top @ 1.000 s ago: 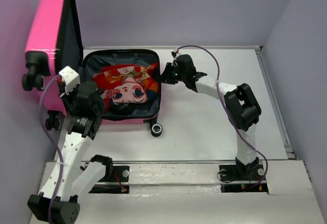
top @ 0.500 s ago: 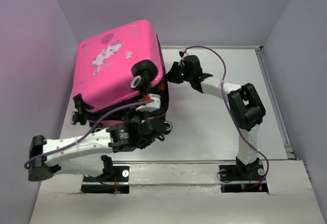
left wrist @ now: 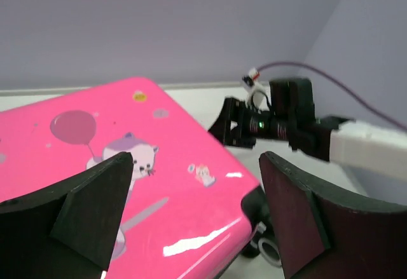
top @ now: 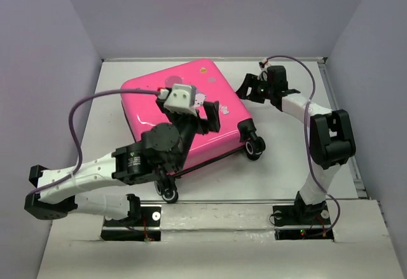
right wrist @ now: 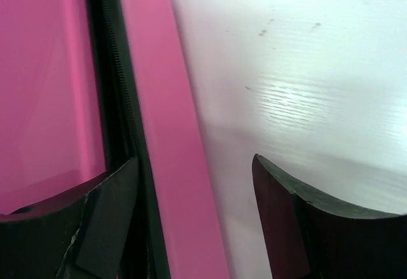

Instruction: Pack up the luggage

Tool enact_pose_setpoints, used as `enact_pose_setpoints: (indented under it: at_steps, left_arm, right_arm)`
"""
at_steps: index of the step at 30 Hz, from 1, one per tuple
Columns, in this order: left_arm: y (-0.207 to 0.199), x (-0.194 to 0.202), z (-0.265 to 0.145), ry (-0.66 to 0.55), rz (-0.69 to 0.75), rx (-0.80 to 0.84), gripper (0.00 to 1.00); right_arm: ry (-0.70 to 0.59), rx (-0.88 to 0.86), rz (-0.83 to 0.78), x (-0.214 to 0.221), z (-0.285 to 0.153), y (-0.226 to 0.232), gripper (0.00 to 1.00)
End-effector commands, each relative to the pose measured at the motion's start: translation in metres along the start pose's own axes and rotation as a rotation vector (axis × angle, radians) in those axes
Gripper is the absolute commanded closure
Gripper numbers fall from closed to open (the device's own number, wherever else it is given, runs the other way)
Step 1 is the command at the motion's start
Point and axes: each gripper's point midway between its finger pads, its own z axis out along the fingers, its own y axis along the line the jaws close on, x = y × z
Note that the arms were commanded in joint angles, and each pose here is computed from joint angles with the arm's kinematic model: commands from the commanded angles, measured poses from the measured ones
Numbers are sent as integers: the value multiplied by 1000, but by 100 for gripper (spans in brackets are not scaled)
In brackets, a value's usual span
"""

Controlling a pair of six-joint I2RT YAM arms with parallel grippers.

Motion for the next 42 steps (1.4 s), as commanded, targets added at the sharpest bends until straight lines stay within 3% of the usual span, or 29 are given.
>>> enact_pose_setpoints:
  at_steps: [1,3,5,6,8,10,12,13,14,15,17,18,19,21,22,23,24,28,29,35,42]
  left_arm:
    - [15,-45,36,-66,-168,-4,8]
    - [19,-47,57,-55,-195,42,8]
    - [54,-45,90,-50,-195,-20,8]
    - [63,-52,100,-60,-222,-23,8]
    - [86,-56,122,-57,-238,-47,8]
    - [120,-60,154,-42,-242,-83,8]
    - [135,-35,188,47,-258,-75,9]
    - [162,-51,198,23,-264,-117,9]
    - [175,-28,221,88,-254,-129,9]
    - [203,-41,226,85,-250,-186,8]
    - [230,-24,248,155,-245,-218,7]
    - [259,-22,251,161,-255,-265,7]
    - [254,-15,257,187,-268,-230,7]
    - [289,4,269,228,-290,-252,7]
    - [308,-5,271,210,-291,-276,7]
    - [324,17,278,265,-296,-303,7]
    - [330,9,282,253,-286,-306,7]
    - [363,52,297,369,-300,-310,7]
    - [367,82,302,446,-297,-293,7]
    - [365,170,305,644,-340,-209,7]
    - [358,241,251,821,-342,-274,9]
  right_arm:
    - [-79,46,-43,-49,-45,-14,26]
    - [-147,58,-36,-79,-69,-8,36]
    - [-192,44,-51,-96,-85,8,54]
    - [-224,14,-68,-107,-103,25,74]
    - [-246,-34,-103,-106,-119,54,92]
    - [-260,-27,-149,-94,-130,70,93]
    - [-274,-76,-248,-69,-147,122,93]
    - [-263,-86,-298,-53,-150,140,93]
    - [-239,-122,-370,-19,-158,173,93]
    - [-195,-158,-398,4,-162,186,93]
    - [-112,-272,-452,63,-182,217,93]
    - [-85,-296,-468,81,-188,222,93]
    - [-56,-319,-486,98,-195,226,93]
    - [20,-287,-514,133,-204,215,93]
    - [63,-326,-542,153,-216,222,93]
    - [109,-286,-559,167,-218,212,93]
    - [148,-279,-575,179,-220,208,93]
    - [264,-184,-600,214,-206,180,93]
    - [254,-137,-596,215,-197,173,93]
    - [136,54,-567,189,-164,147,93]
    - [-43,82,-409,119,-130,127,93]
